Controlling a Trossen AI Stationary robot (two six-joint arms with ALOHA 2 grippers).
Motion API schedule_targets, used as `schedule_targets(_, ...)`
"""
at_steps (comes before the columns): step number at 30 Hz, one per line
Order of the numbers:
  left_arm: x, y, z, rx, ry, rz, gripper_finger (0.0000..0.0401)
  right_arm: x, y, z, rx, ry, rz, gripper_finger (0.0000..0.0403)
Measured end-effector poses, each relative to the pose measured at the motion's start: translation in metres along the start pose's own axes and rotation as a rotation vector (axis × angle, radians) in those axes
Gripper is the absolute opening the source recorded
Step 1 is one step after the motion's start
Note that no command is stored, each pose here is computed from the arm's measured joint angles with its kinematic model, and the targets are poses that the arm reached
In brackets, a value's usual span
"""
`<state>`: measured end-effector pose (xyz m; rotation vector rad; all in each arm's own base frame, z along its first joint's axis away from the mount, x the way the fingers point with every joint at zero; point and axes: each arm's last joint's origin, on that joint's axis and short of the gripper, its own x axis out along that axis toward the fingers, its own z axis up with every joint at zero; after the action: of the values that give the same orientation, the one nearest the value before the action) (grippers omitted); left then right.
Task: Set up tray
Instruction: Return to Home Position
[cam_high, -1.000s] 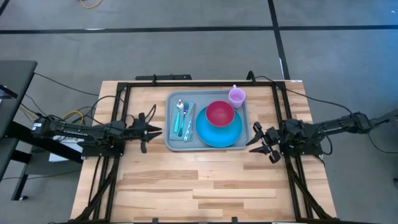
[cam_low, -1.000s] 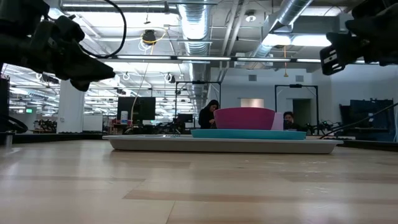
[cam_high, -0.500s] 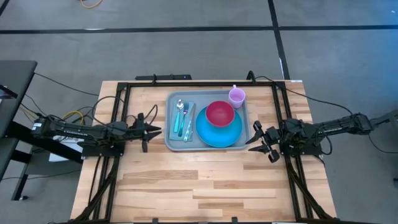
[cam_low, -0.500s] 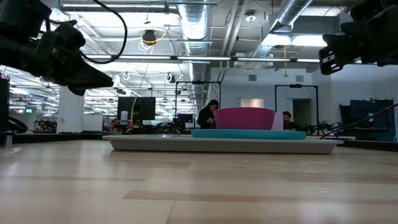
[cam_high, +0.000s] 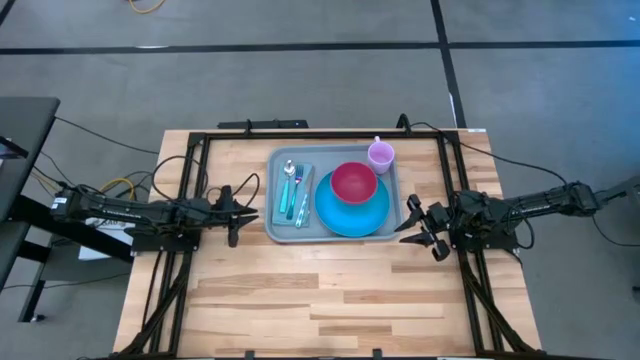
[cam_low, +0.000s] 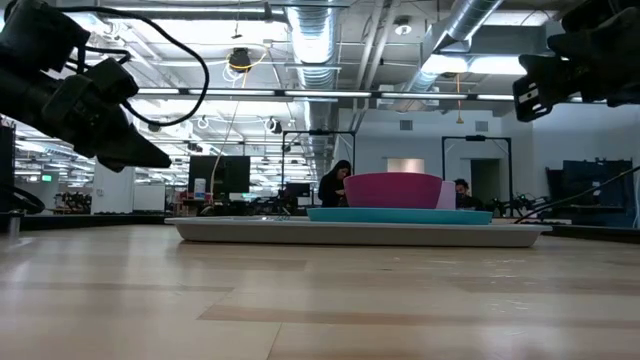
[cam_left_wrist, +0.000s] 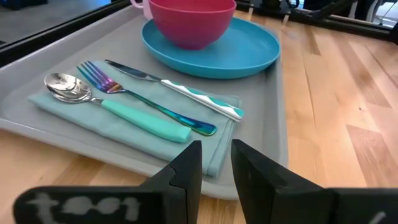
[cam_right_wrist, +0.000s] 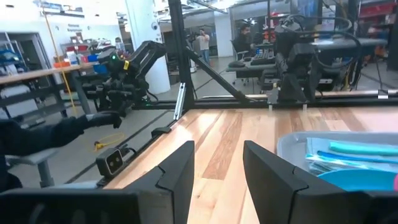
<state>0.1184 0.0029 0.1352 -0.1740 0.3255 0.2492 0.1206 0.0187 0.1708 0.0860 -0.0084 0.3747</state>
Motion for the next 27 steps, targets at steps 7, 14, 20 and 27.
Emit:
schedule_targets(7,0.0,0.0,0.0,0.002,0.002,0.001,0.0074,0.002,0.002,0.027,-0.083,-0.105,0.007,0.0128)
schedule_targets(14,0.0,0.0,0.0,0.0,0.003,0.001,0.0074,0.002,0.002,0.031,-0.114,-0.11,0.005,0.0128)
schedule_targets(20,0.0,0.0,0.0,0.004,0.004,0.001,0.0074,0.002,0.002,0.031,-0.114,-0.108,0.005,0.0128)
schedule_targets(27,0.0,0.0,0.0,0.0,0.005,0.002,0.0074,0.002,0.002,0.031,-0.114,-0.108,0.005,0.0128)
